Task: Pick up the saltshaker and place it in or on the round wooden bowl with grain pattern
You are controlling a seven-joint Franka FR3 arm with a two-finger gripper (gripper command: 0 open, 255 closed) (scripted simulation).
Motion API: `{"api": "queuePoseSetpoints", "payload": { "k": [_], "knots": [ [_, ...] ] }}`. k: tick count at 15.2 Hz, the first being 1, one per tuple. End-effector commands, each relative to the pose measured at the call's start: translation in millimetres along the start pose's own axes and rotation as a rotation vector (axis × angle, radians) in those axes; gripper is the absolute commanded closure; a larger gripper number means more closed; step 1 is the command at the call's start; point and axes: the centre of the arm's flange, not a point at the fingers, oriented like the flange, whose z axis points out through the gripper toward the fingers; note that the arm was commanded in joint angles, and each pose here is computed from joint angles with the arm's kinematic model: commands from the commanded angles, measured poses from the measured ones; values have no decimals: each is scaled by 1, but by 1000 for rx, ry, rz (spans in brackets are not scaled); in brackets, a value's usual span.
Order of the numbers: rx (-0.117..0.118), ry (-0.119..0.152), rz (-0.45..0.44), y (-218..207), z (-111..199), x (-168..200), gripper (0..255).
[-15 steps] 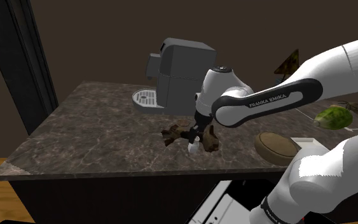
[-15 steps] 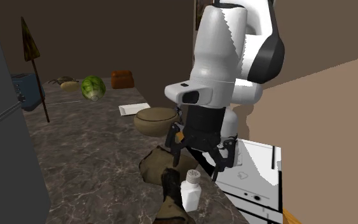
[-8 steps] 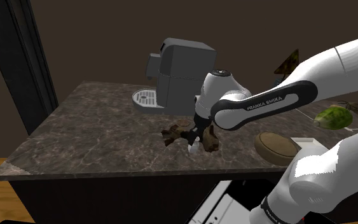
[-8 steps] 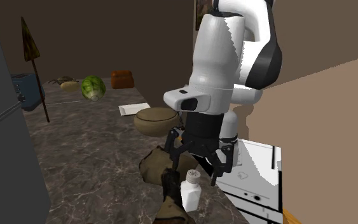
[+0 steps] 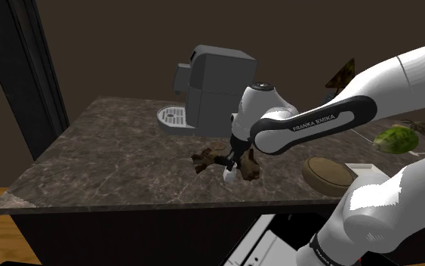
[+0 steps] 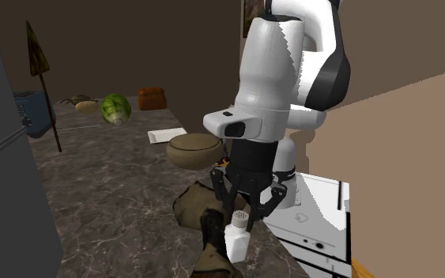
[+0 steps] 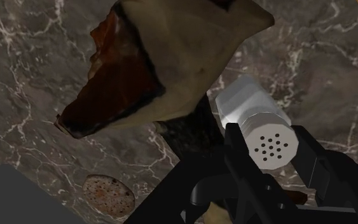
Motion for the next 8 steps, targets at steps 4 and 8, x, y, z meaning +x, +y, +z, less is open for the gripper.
{"api": "queuePoseSetpoints", "payload": {
  "k": [4,8],
  "knots": [
    [0,-1,0,0,0,0,255],
    [0,-1,0,2,-15,2,255]
  ]
}}
